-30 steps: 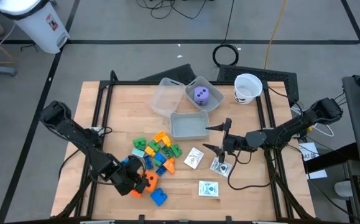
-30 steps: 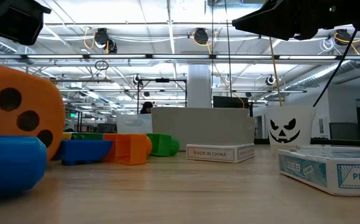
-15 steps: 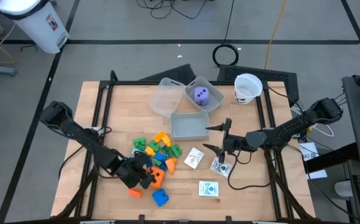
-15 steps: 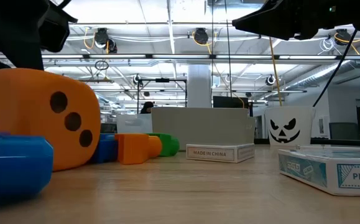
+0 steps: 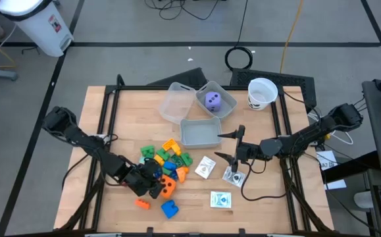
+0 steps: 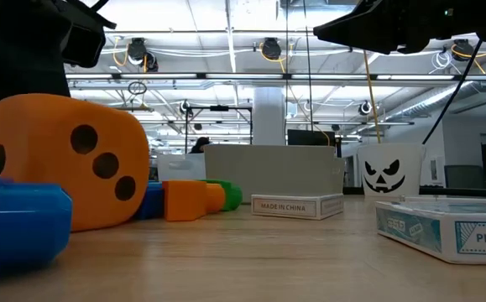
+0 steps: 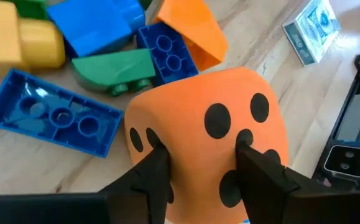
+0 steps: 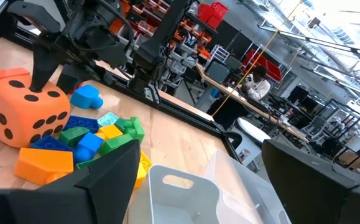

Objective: Pick & Place Toys
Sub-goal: Put the orange die into the top gray bin

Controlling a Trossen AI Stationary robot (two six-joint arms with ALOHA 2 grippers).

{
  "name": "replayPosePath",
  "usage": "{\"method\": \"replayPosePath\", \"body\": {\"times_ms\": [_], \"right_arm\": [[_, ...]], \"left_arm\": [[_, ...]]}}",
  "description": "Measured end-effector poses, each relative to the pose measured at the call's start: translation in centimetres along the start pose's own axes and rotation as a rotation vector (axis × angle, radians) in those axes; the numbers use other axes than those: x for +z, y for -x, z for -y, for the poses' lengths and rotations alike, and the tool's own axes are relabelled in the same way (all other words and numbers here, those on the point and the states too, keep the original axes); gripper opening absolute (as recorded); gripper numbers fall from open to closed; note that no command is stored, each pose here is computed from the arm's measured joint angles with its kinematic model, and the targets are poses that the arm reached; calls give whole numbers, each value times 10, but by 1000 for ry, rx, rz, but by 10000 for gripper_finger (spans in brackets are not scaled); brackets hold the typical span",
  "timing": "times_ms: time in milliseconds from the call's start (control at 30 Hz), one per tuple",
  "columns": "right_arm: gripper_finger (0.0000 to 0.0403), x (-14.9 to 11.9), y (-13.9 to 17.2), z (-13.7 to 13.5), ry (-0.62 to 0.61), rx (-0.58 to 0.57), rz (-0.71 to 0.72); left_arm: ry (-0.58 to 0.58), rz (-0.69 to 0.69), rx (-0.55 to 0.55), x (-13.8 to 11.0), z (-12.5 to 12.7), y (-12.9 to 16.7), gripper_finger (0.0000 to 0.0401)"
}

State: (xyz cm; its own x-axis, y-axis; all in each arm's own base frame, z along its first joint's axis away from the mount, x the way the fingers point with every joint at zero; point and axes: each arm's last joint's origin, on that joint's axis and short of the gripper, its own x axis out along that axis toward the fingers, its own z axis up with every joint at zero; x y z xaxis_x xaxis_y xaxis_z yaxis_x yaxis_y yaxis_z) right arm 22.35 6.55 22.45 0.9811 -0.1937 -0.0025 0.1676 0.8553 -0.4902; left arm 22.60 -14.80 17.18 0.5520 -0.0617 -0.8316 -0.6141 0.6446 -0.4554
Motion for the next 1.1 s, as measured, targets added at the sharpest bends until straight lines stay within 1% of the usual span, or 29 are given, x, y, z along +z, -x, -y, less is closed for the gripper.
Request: {"method": "replayPosePath", "body": {"times_ms": [133,167,300,333,400,500,600,667,733,833,933,1033,1100], "right_arm": [[325,1,0,0,-4,-4,7],[325,1,0,0,-5,-4,8],[325,1,0,1,-6,-6,11],[325,1,0,1,-6,-5,11],[325,1,0,0,-6,0,14],[325,3,0,0,-20,40,52],[325,7,0,-1,-112,107,113],[325,8,1,-1,-164,116,123],[331,7,0,-1,-178,119,117],[349,8,-1,-3,-179,143,71],[369,16,-3,-7,-156,183,24],[388,24,-5,-17,-93,191,2],[397,25,-6,-26,-31,217,6]], "left_arm": [[-61,75,-26,7,10,10,140],[-87,97,-25,10,13,14,131],[-145,203,-97,21,34,34,98],[-164,223,-103,23,38,37,86],[-205,241,-113,26,45,40,74],[-230,289,-146,34,56,50,69],[-274,342,-145,40,64,57,69],[-303,367,-149,44,68,61,69],[-318,384,-158,49,72,65,69],[-330,396,-158,53,74,67,69],[-330,397,-157,57,74,67,69],[-330,400,-151,60,73,66,69],[-332,407,-147,63,72,66,69]]}}
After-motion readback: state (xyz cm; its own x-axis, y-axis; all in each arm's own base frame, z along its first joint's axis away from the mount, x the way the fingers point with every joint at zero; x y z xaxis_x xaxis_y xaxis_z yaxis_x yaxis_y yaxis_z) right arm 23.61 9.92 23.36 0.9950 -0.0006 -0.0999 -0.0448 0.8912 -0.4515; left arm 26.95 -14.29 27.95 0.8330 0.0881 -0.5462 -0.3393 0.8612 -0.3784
